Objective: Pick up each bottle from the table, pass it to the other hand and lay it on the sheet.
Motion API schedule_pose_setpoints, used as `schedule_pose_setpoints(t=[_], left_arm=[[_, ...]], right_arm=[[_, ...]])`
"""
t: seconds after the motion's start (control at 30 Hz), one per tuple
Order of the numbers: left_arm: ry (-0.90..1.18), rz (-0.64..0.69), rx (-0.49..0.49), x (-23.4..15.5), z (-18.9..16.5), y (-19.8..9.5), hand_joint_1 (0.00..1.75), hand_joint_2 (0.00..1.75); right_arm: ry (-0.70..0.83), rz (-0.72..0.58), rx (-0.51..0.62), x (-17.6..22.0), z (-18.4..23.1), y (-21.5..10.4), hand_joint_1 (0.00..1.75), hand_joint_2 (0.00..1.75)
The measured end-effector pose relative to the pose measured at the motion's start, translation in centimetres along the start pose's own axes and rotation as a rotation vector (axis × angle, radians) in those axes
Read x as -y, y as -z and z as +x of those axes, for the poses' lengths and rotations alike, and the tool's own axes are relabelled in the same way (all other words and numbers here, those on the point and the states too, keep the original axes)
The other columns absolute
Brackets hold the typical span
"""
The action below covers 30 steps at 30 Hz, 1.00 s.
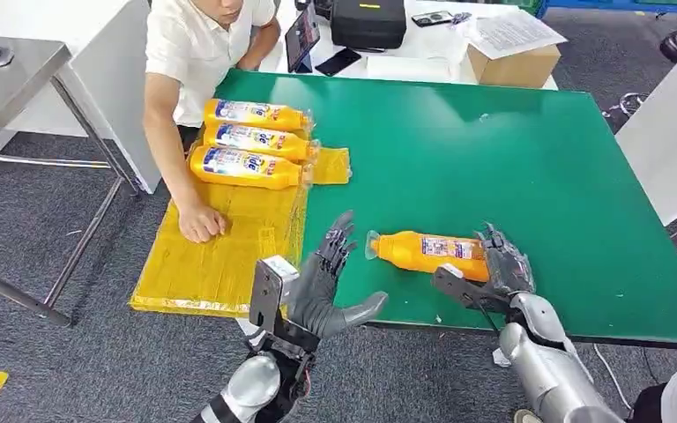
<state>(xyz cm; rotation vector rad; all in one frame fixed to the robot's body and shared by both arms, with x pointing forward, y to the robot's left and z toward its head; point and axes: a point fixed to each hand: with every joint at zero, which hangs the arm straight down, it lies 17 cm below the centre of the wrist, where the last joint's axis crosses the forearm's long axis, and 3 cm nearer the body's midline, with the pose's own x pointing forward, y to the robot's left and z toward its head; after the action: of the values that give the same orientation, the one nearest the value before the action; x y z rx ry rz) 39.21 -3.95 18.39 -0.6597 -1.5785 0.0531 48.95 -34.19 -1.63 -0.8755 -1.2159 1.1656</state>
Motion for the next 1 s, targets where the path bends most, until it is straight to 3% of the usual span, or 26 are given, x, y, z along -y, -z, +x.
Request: schedule_pose_setpoints(t=[0.27, 0.6, 0.8, 1.0], left_arm=[[0.003, -0.014, -0.019, 0.3, -0.6, -0.2, 0.00, 1.75], [0.004, -0.023, -0.016, 0.5, -0.5, -0.2, 0.00, 1.75], [-0.015, 0.017, 0.028, -0.3, 0.1, -0.3, 0.00, 1.75], [0.089, 0.215, 0.170, -5.8, 0.5, -2.8, 0.00, 1.75]], right_arm=[[-0.002, 0.025, -0.020, 0.0, -1.4, 0.0, 1.75, 1.75], [0.198, 0.049, 0.038, -0.7, -1.1, -1.1, 1.75, 1.75], [0.394, -0.009, 0.152, -0.3, 2.7, -2.3, 1.75, 1.75], [0.617, -0.134, 0.296, 1.2, 10.2, -5.6, 1.75, 1.75]])
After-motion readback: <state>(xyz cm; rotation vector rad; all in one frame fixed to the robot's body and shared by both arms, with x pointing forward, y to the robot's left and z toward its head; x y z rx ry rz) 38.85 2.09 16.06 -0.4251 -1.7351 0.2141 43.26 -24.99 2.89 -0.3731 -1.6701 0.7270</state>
